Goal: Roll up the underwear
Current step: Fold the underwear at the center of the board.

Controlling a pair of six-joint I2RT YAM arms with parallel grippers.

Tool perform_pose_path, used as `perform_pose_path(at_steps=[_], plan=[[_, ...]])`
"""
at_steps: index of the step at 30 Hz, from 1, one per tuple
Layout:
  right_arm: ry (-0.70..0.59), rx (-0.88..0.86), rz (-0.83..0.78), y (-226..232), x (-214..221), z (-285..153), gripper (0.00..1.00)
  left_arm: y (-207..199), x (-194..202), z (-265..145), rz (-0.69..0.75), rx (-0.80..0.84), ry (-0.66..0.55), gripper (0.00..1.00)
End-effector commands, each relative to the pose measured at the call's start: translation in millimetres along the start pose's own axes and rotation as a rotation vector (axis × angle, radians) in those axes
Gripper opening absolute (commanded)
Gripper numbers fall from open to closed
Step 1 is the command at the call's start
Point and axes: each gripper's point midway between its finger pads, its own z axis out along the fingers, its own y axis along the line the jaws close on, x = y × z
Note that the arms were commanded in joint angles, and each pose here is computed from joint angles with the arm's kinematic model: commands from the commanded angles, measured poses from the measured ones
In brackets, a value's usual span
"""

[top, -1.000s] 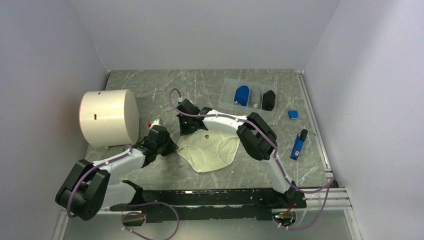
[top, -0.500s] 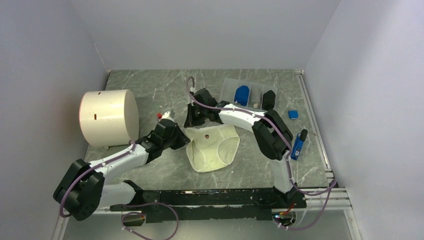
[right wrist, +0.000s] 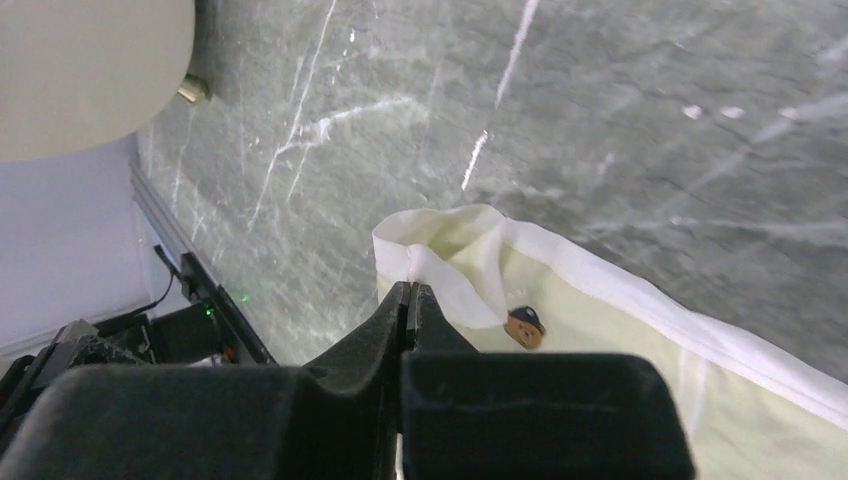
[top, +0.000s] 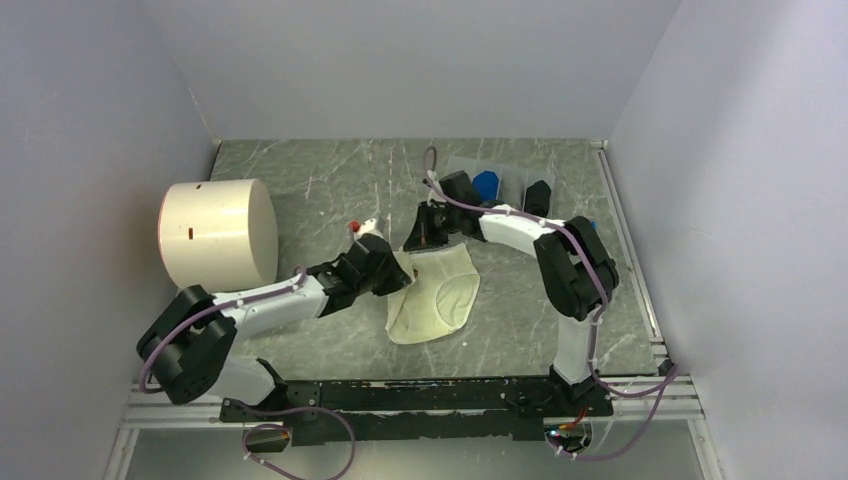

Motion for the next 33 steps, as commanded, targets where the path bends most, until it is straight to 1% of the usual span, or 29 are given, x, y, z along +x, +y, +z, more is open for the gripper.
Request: perform_pose_path(at_steps=[1, 7, 14, 21, 24, 31, 33], plan=[[-0.107, -0.116, -0.079, 12, -30, -32, 0.0, -38, 4, 6, 0.008, 0.064, 0.003, 0.05], [-0.131, -0.098, -0.067, -14, -30, -56, 0.0, -71, 17, 20, 0.039, 0.101, 0.027, 0.05], [-0.153, 0.094, -0.02, -76, -30, -75, 0.0, -96, 33, 44, 0.058, 0.105, 0.057, 0.05], [-0.183, 0.223, 0.014, -114, -27, -90, 0.0, -108, 47, 66, 0.067, 0.098, 0.1, 0.05], [-0.2, 0.235, 0.01, -120, -31, -95, 0.0, -113, 51, 72, 0.066, 0.097, 0.107, 0.05], [-0.182, 0.264, 0.028, -139, -35, -100, 0.0, -126, 54, 89, 0.058, 0.099, 0.125, 0.05], [-0.191, 0.276, 0.039, -143, -35, -102, 0.02, -127, 56, 93, 0.056, 0.098, 0.129, 0.05]])
